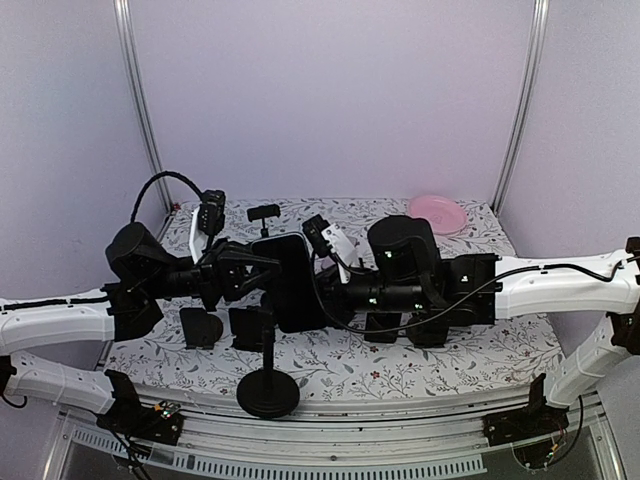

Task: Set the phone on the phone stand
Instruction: Install the phone on the phone stand.

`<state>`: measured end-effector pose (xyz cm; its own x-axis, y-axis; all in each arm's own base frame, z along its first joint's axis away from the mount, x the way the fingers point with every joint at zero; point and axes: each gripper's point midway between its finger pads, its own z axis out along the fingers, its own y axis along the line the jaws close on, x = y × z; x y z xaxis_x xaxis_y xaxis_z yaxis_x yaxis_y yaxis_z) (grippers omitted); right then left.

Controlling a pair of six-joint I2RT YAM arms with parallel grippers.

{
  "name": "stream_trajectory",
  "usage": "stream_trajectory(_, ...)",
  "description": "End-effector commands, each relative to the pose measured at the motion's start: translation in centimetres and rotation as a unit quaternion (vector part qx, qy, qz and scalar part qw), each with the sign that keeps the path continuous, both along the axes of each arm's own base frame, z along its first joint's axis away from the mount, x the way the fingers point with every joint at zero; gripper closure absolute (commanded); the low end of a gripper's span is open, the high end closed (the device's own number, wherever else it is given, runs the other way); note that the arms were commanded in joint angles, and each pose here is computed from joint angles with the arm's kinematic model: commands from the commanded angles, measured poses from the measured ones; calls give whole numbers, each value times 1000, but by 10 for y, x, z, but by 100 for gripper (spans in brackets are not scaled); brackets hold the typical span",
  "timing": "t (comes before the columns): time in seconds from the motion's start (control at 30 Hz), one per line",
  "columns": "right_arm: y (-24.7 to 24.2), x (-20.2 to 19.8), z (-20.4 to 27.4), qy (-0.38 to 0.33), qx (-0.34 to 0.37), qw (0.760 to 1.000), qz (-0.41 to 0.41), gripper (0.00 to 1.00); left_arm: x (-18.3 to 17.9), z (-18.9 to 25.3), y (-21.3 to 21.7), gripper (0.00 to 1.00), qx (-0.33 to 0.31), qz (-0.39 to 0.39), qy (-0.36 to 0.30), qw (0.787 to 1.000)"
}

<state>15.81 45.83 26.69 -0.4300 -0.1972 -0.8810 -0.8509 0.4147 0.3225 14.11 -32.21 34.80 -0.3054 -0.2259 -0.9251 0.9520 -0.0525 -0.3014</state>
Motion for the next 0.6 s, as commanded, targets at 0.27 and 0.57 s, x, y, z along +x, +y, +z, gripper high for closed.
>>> stream_trajectory(0.27,-19,8,58,-35,70,996,-46,98,14,5,3,100,-4,43,-1,999)
stream_trajectory(0.57,-35,45,20,-86,-25,981,-175,98,48,-35,-3,100,59,117,29,991)
